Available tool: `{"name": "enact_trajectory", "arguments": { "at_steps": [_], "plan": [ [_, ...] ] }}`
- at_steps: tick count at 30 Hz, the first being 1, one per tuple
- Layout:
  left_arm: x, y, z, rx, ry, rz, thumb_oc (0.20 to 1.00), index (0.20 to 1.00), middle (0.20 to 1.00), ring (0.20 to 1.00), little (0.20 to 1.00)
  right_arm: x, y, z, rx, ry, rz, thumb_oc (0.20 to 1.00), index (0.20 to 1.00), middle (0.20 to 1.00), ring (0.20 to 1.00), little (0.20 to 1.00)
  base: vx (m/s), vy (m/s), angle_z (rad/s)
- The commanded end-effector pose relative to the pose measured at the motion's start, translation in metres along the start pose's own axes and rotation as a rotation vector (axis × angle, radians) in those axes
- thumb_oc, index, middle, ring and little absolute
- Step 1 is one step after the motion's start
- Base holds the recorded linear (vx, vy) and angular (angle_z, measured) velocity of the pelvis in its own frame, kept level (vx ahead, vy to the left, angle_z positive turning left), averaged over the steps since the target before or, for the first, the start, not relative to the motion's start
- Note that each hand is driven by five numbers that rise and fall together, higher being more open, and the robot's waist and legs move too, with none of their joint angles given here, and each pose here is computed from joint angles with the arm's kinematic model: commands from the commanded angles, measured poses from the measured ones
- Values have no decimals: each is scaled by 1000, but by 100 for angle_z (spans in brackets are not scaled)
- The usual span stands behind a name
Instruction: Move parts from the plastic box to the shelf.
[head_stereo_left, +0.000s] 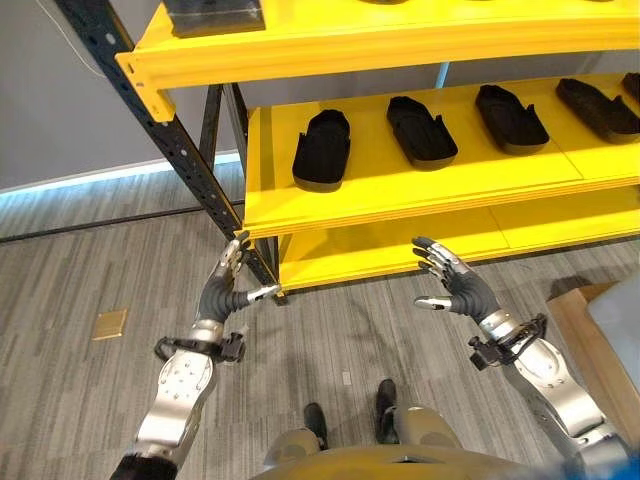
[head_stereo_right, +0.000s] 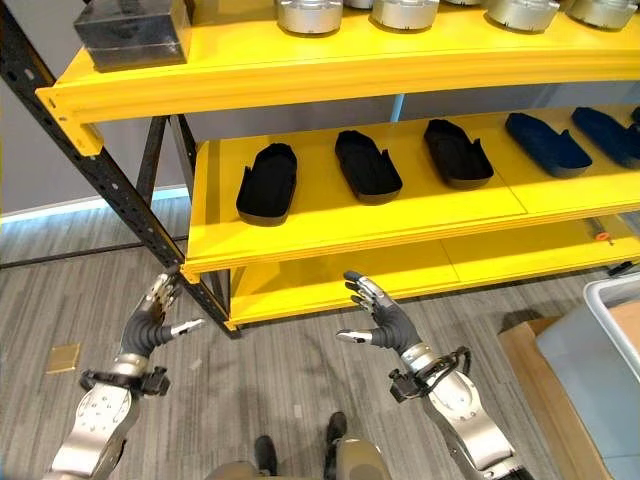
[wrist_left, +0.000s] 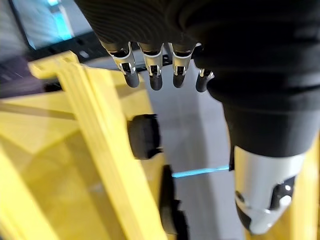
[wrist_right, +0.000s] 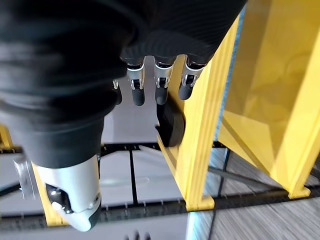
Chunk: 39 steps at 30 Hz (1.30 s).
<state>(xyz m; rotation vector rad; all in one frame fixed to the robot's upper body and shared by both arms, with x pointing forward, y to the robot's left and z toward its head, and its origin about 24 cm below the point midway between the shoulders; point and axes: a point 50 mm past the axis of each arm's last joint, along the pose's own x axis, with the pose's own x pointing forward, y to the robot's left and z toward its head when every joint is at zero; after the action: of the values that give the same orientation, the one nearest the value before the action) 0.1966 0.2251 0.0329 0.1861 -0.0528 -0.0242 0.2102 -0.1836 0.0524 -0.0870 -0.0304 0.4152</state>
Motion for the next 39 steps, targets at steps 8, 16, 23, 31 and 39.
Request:
{"name": "enact_trajectory", "arguments": {
  "at_steps": [8, 16, 23, 31, 39],
  "plan": [
    [16, -7, 26, 1, -138, -90, 1000, 1000, 1000, 1000, 1000, -19, -16, 11, 20, -77, -104, 1000, 1000, 1000, 1000, 1000, 71, -50, 10],
    [26, -17, 35, -72, -182, -131, 1000, 1000, 1000, 1000, 1000, -25, -30, 15, -43, -81, -170, 1000, 1000, 1000, 1000, 1000, -10, -73, 25],
    [34, -20, 36, -209, -196, -70, 1000, 1000, 1000, 1000, 1000, -9, -18, 5, -2, -74, -157, 1000, 1000, 1000, 1000, 1000, 186, 232, -38],
    [45, -19, 46, -178, -246, -40, 1000, 1000, 1000, 1000, 1000, 12, -6, 9, 2, -113, -130, 1000, 1000, 1000, 1000, 1000, 146, 130, -2],
    [52, -21, 54, -164, -290, -27, 1000, 1000, 1000, 1000, 1000, 37, -5, 37, -64, -239, -113, 1000, 1000, 1000, 1000, 1000, 92, 37, -15]
  ]
}}
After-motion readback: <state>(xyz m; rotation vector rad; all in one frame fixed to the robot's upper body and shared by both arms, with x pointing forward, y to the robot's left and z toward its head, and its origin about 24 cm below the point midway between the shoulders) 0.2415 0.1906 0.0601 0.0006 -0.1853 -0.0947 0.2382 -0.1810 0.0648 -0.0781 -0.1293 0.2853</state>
